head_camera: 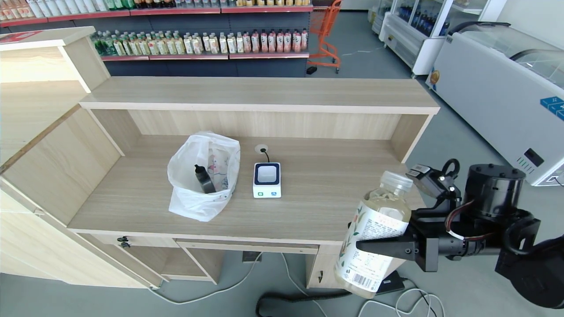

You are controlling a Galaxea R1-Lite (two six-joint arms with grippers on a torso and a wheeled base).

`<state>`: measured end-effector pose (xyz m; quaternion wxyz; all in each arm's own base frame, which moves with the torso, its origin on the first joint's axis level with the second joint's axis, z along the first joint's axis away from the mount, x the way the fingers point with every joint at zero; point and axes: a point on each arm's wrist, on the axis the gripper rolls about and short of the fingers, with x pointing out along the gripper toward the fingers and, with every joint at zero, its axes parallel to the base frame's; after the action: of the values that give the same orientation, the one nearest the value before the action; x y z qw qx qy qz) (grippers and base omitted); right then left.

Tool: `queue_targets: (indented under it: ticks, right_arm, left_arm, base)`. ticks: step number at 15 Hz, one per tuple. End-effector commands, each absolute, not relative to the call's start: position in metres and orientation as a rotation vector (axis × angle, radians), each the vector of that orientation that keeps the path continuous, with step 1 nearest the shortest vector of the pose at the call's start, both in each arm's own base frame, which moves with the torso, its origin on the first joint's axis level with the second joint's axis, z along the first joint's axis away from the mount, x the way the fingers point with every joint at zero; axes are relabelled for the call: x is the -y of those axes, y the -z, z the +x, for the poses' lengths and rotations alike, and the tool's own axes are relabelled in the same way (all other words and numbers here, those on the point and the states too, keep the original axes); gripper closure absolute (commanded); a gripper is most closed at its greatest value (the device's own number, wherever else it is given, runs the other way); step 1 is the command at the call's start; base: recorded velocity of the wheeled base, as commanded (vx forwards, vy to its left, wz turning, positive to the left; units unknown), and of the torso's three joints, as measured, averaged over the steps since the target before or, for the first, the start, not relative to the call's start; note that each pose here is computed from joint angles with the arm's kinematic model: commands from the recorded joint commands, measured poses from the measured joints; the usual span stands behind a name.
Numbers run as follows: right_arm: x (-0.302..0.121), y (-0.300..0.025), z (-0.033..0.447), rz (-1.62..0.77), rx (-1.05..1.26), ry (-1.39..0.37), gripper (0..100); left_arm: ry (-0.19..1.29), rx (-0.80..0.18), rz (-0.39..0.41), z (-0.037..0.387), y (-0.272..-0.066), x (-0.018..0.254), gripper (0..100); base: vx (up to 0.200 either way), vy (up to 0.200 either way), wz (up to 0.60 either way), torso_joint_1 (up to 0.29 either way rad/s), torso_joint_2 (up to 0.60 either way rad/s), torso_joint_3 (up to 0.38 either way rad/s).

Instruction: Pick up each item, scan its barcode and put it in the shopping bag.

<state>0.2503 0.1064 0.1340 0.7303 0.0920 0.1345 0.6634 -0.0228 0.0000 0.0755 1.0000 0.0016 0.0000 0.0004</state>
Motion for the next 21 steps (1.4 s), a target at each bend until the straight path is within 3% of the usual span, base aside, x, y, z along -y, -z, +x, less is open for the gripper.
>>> queue_targets:
  ticks: [1, 16, 18, 21]
  right_arm:
    - [-0.105, -0.142, 0.244, 0.195, -0.273, -1.478, 100]
    - [-0.102, -0.149, 0.235, 0.254, -0.309, -1.452, 100]
    - [-0.102, -0.151, 0.239, 0.145, -0.200, -1.343, 100]
    - [-0.090, -0.157, 0.257, -0.114, -0.030, -0.852, 100]
  left_arm:
    - [-0.002, -0.002, 0.003, -0.023, -0.076, 0.000, 0]
    - [-0.003, -0.002, 0.003, -0.023, -0.076, 0.000, 0]
    - [-0.002, -0.002, 0.003, -0.023, -0.076, 0.000, 0]
    - [-0.003, -0.002, 0.003, -0.023, -0.076, 0.000, 0]
  base:
    - [0.000, 0.000, 0.00, 0.000, 0.00, 0.000]
    - [0.000, 0.000, 0.00, 0.000, 0.00, 0.000]
    - [0.000, 0.000, 0.00, 0.000, 0.00, 0.000]
    - [0.000, 0.000, 0.00, 0.000, 0.00, 0.000]
